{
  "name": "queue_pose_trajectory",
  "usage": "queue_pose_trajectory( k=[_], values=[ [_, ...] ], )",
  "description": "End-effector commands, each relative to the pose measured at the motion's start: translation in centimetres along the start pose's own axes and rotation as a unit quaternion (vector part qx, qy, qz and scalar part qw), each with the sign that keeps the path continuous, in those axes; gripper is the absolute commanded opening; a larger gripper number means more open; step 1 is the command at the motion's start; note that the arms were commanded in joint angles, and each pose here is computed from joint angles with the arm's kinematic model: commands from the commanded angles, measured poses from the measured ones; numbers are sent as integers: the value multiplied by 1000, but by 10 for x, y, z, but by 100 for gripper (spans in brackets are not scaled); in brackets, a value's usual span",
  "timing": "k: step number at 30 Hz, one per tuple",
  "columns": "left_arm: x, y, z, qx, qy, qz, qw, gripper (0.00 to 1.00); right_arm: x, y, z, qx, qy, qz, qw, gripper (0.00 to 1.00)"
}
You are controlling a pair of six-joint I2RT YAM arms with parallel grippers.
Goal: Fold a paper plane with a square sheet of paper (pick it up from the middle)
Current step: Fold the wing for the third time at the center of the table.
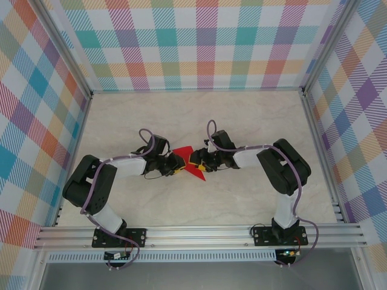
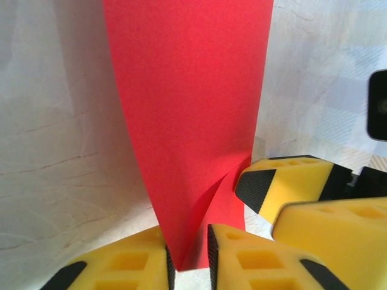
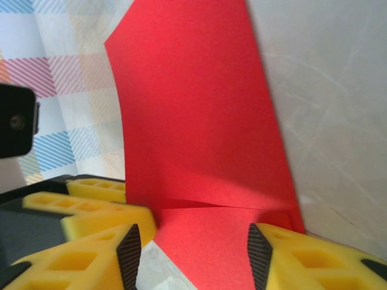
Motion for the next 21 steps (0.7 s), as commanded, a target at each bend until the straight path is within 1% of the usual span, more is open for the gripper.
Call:
queue_pose_trajectory(
  k=[1, 5, 7, 11, 13, 15, 18, 21],
  values=[
    [-4, -9, -2, -11, 4, 9, 1000, 19, 4, -42, -8, 4, -34, 64, 997, 56],
    [-5, -7, -2, -9, 4, 2, 1000, 9, 14, -23, -11, 55, -51, 48, 996, 63],
    [-5, -7, -2, -9, 3, -1, 1000, 6, 24, -12, -13, 90, -70, 43, 993, 70],
    [-3, -8, -2, -3, 2, -3, 1000, 5, 47, 0, -13, 163, -113, 47, 979, 86],
    [0, -12, -4, 0, -2, -1, 1000, 5, 57, -1, -14, 201, -134, 64, 968, 92],
    [2, -16, -4, 2, -4, 2, 1000, 5, 63, -1, -12, 243, -149, 77, 955, 95],
    [6, -22, -6, 7, -7, 4, 1000, 5, 69, 2, -8, 316, -187, 93, 926, 93],
    [8, -25, -7, 13, -6, 5, 1000, 5, 66, 10, 2, 382, -191, 93, 899, 91]
  ],
)
Point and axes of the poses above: each hand's point on the last joint's axis, 136 mm out from that joint toward the fingers, its own x axis back along the fingers, its own y axis along the line the jaws close on, z = x × y, the point moved 1 cm from there along x, back along the fingers, and after that the axes turned 13 degrees about -x, right-handed, at the moved point
